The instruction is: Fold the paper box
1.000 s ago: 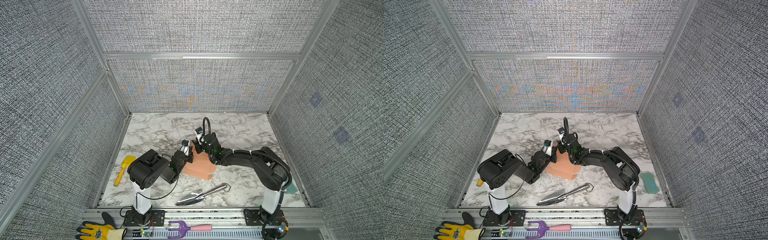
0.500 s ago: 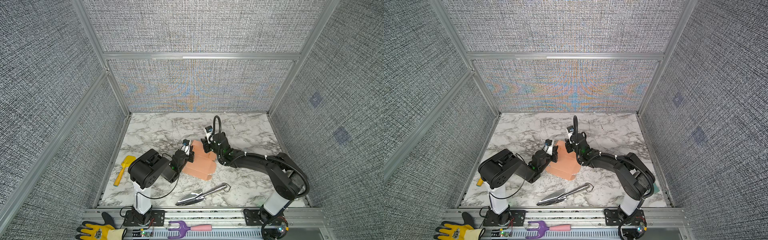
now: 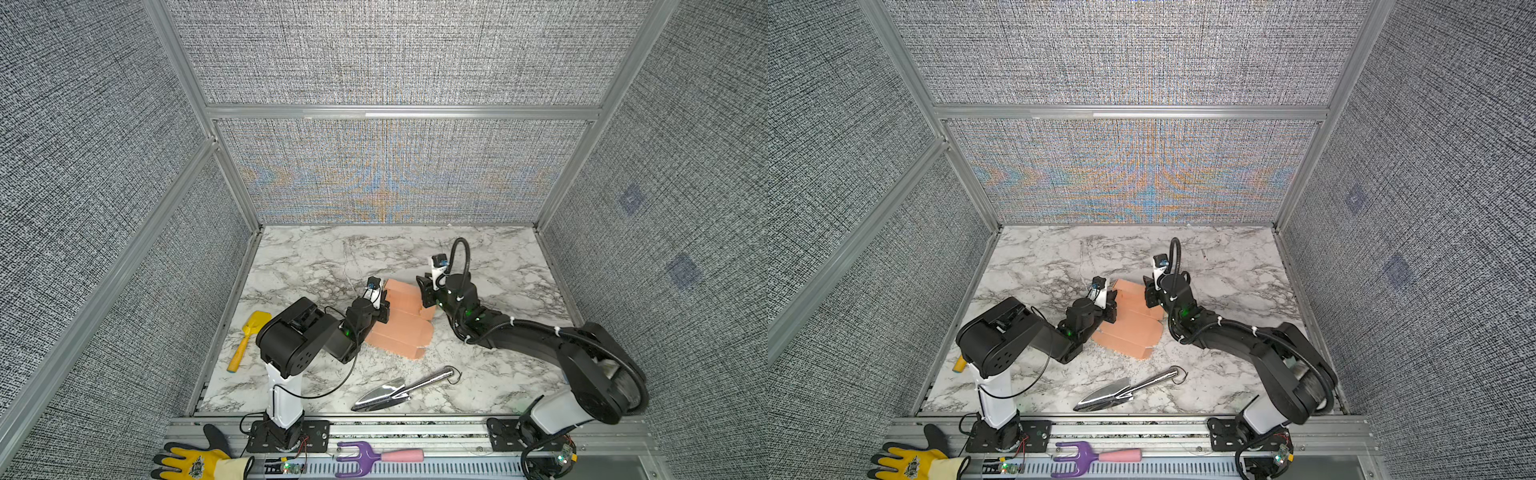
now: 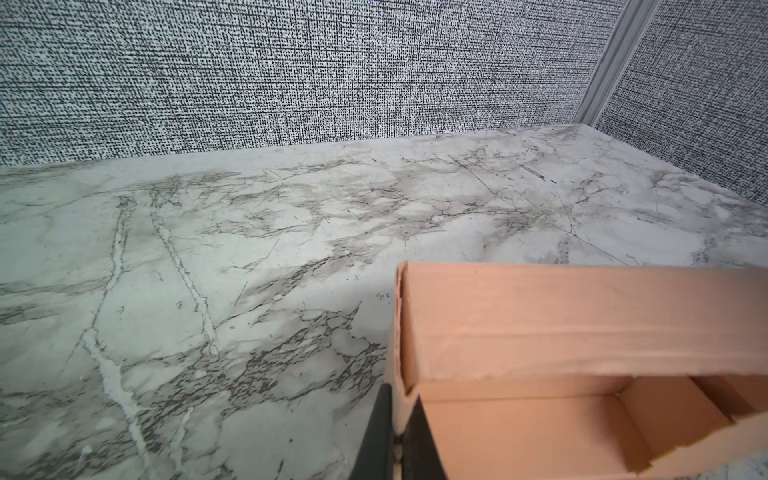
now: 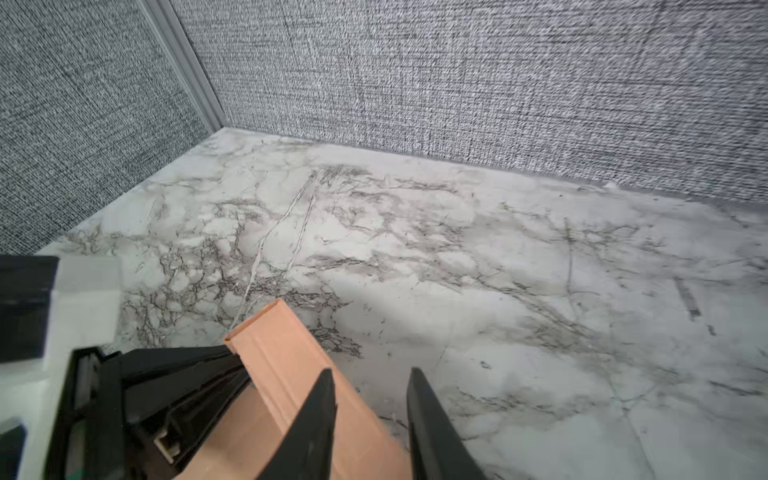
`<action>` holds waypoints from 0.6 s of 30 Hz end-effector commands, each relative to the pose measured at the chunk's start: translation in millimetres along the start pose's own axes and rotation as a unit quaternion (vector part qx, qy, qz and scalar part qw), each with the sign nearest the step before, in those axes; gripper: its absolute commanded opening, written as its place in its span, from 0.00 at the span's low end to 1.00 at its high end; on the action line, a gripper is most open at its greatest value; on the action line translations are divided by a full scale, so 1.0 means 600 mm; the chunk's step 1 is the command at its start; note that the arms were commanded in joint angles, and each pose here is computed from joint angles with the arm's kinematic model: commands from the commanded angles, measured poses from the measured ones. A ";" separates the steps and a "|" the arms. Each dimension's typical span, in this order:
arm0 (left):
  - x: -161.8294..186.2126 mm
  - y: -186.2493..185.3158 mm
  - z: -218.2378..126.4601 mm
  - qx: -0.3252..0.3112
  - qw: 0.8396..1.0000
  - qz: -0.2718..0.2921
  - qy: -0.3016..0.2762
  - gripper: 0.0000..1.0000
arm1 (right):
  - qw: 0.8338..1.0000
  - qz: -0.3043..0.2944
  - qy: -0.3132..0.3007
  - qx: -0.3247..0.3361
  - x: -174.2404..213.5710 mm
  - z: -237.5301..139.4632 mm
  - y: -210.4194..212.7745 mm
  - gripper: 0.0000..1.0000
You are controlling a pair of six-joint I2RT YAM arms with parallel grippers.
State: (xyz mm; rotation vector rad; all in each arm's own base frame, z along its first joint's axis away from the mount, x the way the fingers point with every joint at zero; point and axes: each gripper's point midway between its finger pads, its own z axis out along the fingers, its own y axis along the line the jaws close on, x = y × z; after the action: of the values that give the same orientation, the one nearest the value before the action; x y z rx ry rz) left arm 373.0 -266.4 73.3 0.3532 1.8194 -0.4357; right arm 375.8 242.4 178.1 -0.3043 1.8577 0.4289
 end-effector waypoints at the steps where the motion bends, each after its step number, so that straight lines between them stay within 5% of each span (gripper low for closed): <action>1: 0.002 0.008 0.001 -0.015 1.000 -0.005 0.010 0.00 | 1.000 0.016 0.007 -0.023 0.025 -0.034 -0.016 0.32; 9: 0.001 0.005 0.004 -0.013 1.000 -0.004 0.016 0.00 | 0.996 0.002 0.015 -0.092 0.098 -0.115 -0.011 0.49; 18: 0.000 -0.001 0.007 -0.003 1.000 -0.004 0.022 0.00 | 0.995 -0.017 0.031 -0.094 0.135 -0.101 -0.022 0.50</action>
State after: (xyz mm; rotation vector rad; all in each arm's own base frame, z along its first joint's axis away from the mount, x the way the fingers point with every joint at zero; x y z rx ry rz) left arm 377.9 -269.0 74.4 0.3463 1.8501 -0.4277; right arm 295.3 197.6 103.2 -0.4576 1.9424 0.5747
